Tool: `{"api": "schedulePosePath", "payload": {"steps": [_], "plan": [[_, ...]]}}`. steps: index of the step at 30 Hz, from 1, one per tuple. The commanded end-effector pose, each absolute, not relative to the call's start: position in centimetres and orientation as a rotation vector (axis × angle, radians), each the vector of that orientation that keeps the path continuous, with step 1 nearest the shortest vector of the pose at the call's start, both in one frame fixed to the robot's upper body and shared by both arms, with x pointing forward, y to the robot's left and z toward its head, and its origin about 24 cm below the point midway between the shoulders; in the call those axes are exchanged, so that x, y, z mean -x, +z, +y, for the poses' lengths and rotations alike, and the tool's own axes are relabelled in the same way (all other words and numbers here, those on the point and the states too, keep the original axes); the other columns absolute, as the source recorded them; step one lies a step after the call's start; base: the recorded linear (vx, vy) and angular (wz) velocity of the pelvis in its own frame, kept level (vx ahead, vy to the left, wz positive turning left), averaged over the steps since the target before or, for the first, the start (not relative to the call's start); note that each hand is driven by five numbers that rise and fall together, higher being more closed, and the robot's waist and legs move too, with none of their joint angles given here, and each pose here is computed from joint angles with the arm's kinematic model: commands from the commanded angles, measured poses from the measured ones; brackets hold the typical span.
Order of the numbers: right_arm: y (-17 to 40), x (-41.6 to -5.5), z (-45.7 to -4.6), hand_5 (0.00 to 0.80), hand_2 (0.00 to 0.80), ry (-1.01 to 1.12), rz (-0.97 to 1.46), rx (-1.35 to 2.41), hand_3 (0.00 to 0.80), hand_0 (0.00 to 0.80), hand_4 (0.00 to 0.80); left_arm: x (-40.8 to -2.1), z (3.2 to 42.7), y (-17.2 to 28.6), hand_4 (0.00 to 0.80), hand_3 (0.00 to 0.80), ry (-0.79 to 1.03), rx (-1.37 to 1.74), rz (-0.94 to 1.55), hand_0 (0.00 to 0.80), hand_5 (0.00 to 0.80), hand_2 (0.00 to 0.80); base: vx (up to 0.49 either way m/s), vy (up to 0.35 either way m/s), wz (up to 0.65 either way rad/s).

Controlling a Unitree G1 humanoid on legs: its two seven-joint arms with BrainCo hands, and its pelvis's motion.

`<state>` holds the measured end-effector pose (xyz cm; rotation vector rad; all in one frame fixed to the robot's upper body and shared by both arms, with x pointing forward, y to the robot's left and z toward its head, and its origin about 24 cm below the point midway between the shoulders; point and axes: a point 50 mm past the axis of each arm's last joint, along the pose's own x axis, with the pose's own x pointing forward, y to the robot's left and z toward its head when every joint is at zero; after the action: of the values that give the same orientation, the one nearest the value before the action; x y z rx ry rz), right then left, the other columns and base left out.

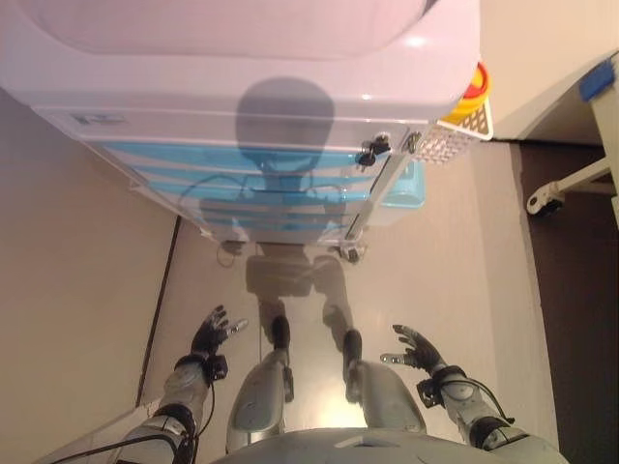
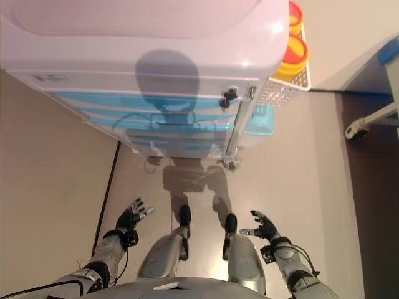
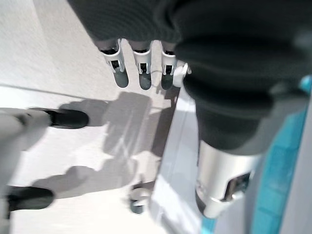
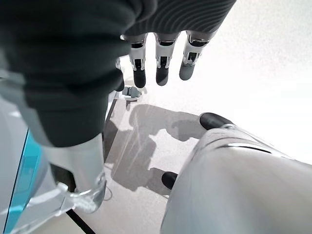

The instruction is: Open the drawer and pick up the medicine

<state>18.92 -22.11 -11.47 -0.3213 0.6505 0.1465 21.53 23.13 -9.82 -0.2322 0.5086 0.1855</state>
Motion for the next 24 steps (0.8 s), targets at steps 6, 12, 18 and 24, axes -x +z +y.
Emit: {"api": "schedulePosePath", "payload": {"steps": [6, 12, 18, 24], "plan": [[-9.6, -20.8, -22.4, 0.0, 0.0, 0.102, 0.528, 0.302, 0.0, 0.0, 0.0, -28.0, 22.9, -2.4, 0.0, 0.0, 0.127, 0.608, -0.016, 0.0, 0.0, 0.0, -0.063, 0.077, -0.25], [-9.7, -20.3, -22.3, 0.0, 0.0, 0.117, 0.524, 0.289, 0.0, 0.0, 0.0, -31.1, 24.3, 2.5, 0.0, 0.0, 0.013, 1.005, -0.345, 0.0, 0.0, 0.0, 0.019, 0.031, -0.21], [-10.2, -19.3, -21.5, 0.0, 0.0, 0.153, 0.54, 0.284, 0.0, 0.0, 0.0, -32.8, 25.8, 7.0, 0.0, 0.0, -0.136, 1.178, -0.621, 0.0, 0.0, 0.0, 0.078, -0.005, -0.26], [-11.1, -17.6, -20.5, 0.0, 0.0, 0.194, 0.57, 0.285, 0.0, 0.0, 0.0, -34.6, 26.9, 12.9, 0.0, 0.0, -0.288, 1.202, -0.799, 0.0, 0.0, 0.0, 0.137, 0.002, -0.17]]}}
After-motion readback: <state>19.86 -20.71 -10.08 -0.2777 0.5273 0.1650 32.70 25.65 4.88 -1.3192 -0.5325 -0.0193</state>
